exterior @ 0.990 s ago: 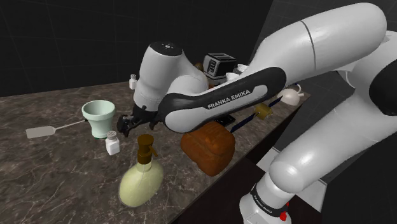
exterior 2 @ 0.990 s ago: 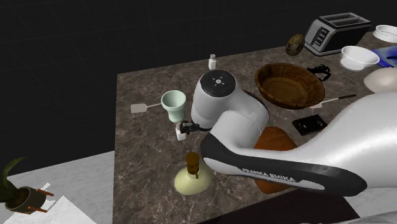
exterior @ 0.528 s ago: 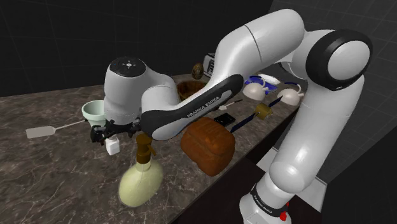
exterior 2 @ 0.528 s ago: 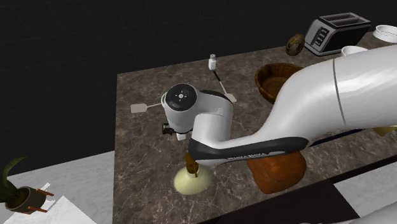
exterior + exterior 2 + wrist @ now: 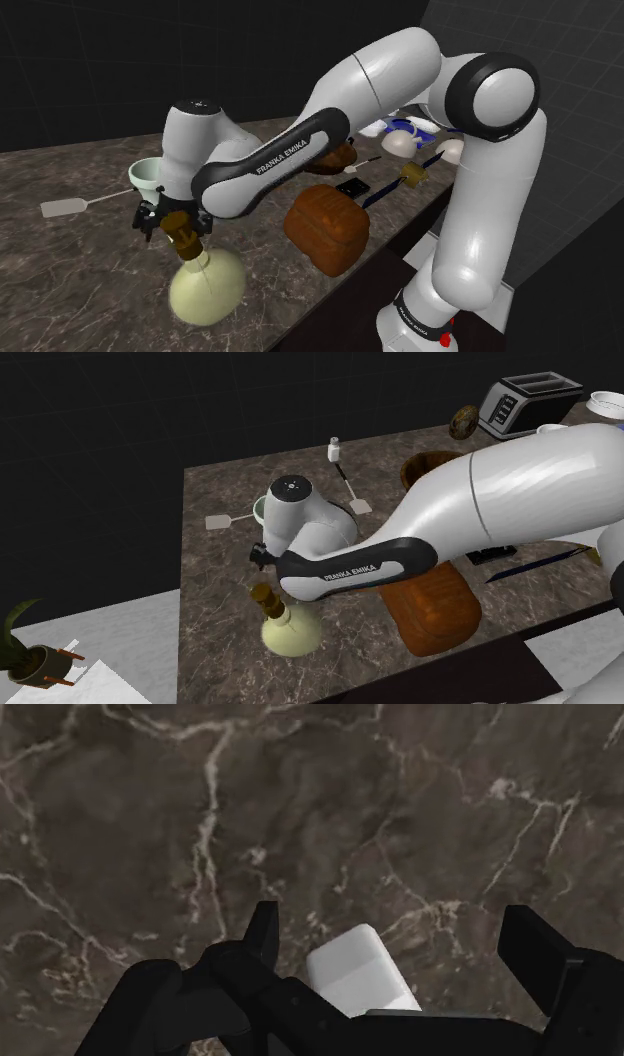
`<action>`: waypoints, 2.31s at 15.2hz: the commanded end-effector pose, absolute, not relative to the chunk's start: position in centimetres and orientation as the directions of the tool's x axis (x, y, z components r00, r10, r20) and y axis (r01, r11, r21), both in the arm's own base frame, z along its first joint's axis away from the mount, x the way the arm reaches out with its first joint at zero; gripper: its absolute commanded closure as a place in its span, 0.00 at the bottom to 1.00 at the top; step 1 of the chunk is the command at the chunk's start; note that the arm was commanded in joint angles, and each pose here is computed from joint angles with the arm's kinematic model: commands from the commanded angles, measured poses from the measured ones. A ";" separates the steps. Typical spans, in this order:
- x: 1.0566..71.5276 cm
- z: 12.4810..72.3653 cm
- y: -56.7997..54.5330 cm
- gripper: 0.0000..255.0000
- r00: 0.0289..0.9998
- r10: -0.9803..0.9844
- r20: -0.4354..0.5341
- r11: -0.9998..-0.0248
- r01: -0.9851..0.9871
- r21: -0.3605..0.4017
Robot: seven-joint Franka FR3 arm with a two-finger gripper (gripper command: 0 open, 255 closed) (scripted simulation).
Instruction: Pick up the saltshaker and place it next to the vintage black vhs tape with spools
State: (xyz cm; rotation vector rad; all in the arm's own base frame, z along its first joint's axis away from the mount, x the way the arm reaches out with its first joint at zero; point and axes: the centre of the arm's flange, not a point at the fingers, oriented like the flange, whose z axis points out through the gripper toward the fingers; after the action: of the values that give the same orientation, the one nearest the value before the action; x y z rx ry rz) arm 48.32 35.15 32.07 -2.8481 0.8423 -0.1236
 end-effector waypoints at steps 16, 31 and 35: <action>47.6 30.8 35.4 1.00 0.922 -0.180 0.342 -0.983 -0.183 -0.023; 47.6 38.2 35.4 1.00 0.922 -0.180 0.342 -0.983 -0.183 -0.024; 47.6 40.3 35.4 1.00 0.922 -0.180 0.342 -0.983 -0.183 -0.024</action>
State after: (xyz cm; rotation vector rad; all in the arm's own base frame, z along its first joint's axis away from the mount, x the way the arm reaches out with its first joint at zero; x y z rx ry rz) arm 47.62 35.40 39.74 -3.0885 0.2920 -0.5495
